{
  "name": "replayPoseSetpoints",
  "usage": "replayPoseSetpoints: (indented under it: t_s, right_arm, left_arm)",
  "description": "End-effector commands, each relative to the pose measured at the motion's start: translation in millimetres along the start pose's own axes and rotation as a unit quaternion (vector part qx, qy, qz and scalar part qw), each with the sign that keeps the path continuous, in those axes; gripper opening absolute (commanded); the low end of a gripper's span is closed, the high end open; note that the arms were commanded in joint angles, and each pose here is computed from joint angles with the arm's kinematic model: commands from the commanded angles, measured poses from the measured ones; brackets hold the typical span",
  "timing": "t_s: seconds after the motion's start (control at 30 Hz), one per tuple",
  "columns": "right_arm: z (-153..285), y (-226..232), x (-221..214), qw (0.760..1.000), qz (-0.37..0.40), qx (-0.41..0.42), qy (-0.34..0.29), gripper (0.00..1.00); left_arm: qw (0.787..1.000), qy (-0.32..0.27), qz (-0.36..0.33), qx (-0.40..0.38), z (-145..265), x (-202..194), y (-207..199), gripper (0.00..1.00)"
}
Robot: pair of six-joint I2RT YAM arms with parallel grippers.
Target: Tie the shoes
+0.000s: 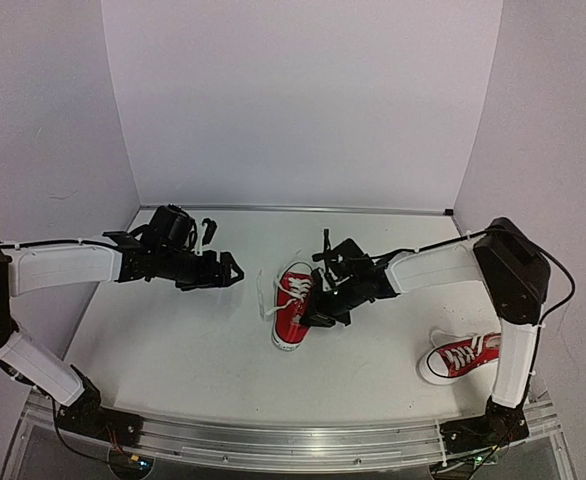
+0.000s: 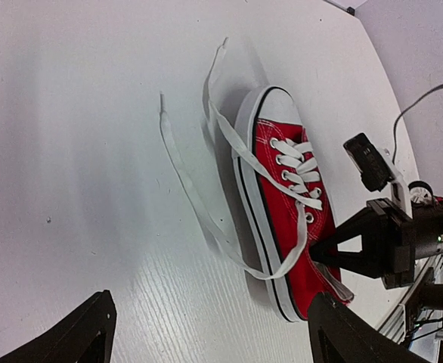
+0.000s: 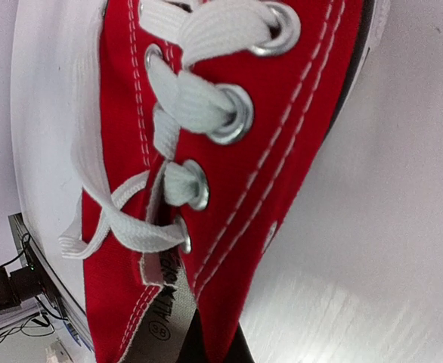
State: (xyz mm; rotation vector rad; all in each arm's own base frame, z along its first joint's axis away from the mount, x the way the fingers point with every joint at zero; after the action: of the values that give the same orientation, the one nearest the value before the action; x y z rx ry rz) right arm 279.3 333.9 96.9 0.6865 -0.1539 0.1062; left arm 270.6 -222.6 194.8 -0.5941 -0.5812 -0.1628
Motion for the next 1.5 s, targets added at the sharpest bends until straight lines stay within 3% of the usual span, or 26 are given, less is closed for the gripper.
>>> replayPoseSetpoints:
  t_s: [0.0,0.23,0.5,0.77,1.03,1.2,1.47]
  right_arm:
    - [34.1,35.2,-3.7,0.998,0.043,0.033,-0.039,0.0]
    - [31.8,23.6,-39.3,0.999,0.041,0.006,-0.011,0.0]
    - [43.9,35.2,-53.4,0.999,0.035,0.018,-0.015,0.31]
    - [60.8,39.9,-58.8,0.999,0.033,0.032,-0.029,0.37]
    - [64.6,39.5,-60.3,0.998,0.026,0.045,-0.039,0.39]
    - [78.8,41.1,-57.8,0.996,0.026,0.041,-0.073,0.58]
    - [73.0,31.6,-62.1,0.997,0.024,0.029,-0.065,0.59]
  left_arm:
    - [1.0,-0.024,-0.014,-0.001,2.0,19.2,-8.7,0.91]
    - [0.999,-0.016,-0.031,0.001,-11.0,25.9,-10.5,0.86]
    - [0.999,0.003,-0.036,0.02,-42.9,34.6,-7.5,0.78]
    - [0.997,0.035,-0.06,0.032,-85.3,41.1,-8.0,0.6]
    - [0.991,0.051,-0.109,0.059,-122.3,51.5,-22.8,0.58]
    - [0.986,0.069,-0.133,0.075,-147.1,53.4,-26.0,0.55]
    - [0.973,0.091,-0.176,0.119,-174.1,45.7,-29.0,0.51]
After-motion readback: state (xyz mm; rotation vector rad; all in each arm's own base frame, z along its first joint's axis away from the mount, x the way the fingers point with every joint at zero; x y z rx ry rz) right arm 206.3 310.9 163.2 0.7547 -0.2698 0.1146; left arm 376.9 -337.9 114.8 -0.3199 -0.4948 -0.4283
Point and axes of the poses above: each gripper's point midway between its finger pads, its own z axis back along the fingers, its own y axis along the line the jaws close on, x = y × z, the point moved 8 cm from there along z, back along the fingers
